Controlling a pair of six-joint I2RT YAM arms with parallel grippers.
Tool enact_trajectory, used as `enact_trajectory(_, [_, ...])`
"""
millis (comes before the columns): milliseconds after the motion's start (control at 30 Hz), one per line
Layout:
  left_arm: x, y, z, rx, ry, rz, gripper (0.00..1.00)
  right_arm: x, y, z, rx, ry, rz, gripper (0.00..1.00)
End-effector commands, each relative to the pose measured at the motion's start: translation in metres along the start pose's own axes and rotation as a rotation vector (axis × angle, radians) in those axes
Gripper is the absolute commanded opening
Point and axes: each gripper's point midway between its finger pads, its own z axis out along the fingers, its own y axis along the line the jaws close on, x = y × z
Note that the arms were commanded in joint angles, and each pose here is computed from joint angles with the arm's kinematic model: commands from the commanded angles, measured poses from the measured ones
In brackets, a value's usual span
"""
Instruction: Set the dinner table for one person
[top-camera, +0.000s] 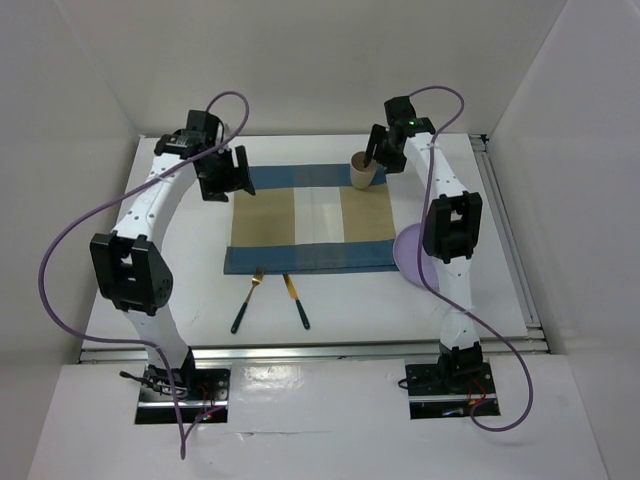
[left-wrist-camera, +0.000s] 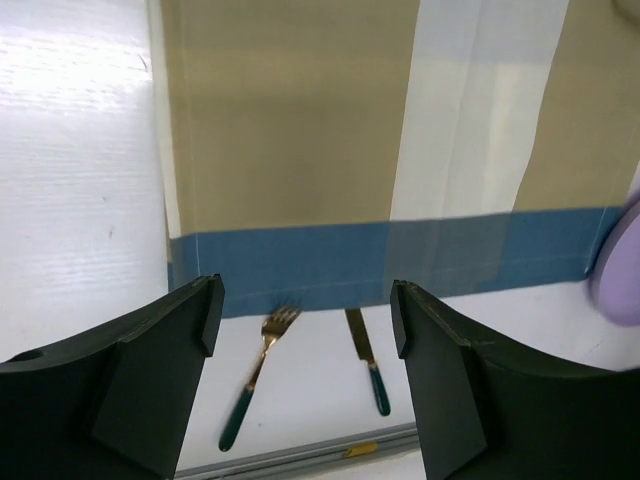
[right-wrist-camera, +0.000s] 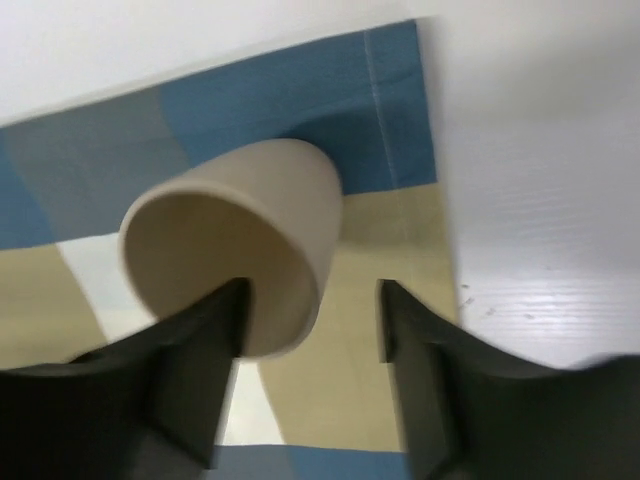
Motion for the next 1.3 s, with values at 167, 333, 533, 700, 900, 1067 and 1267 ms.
enact_trajectory(167, [0.057, 0.014, -0.005, -0.091, 0.054, 0.056, 0.86, -0.073, 0.043, -0.086, -0.158, -0.262, -0.008, 0.85])
enact_trajectory(333, [0.134, 0.033, 0.002, -0.163, 0.157, 0.054, 0.83, -0.087, 0.036, -0.148, -0.153, -0.362, -0.013, 0.94])
enact_trajectory(533, [0.206, 0.041, -0.004, -0.215, 0.244, 0.022, 0.83, -0.08, 0.029, -0.203, -0.159, -0.423, -0.02, 0.95])
enact_trajectory(700, [0.247, 0.048, 0.01, -0.264, 0.323, 0.035, 0.82, -0.036, 0.015, -0.207, -0.141, -0.352, -0.038, 0.92])
enact_trajectory(900, [0.281, 0.057, 0.025, -0.296, 0.418, -0.013, 0.81, 0.056, 0.008, -0.203, -0.168, -0.188, -0.123, 0.82])
enact_trajectory(1067, [0.305, 0.07, 0.04, -0.328, 0.466, -0.027, 0.74, 0.133, -0.013, -0.198, -0.117, -0.054, -0.125, 0.82])
enact_trajectory(1267, [0.312, 0.074, 0.046, -0.339, 0.483, -0.037, 0.4, 0.184, -0.039, -0.197, -0.094, 0.031, -0.031, 0.79])
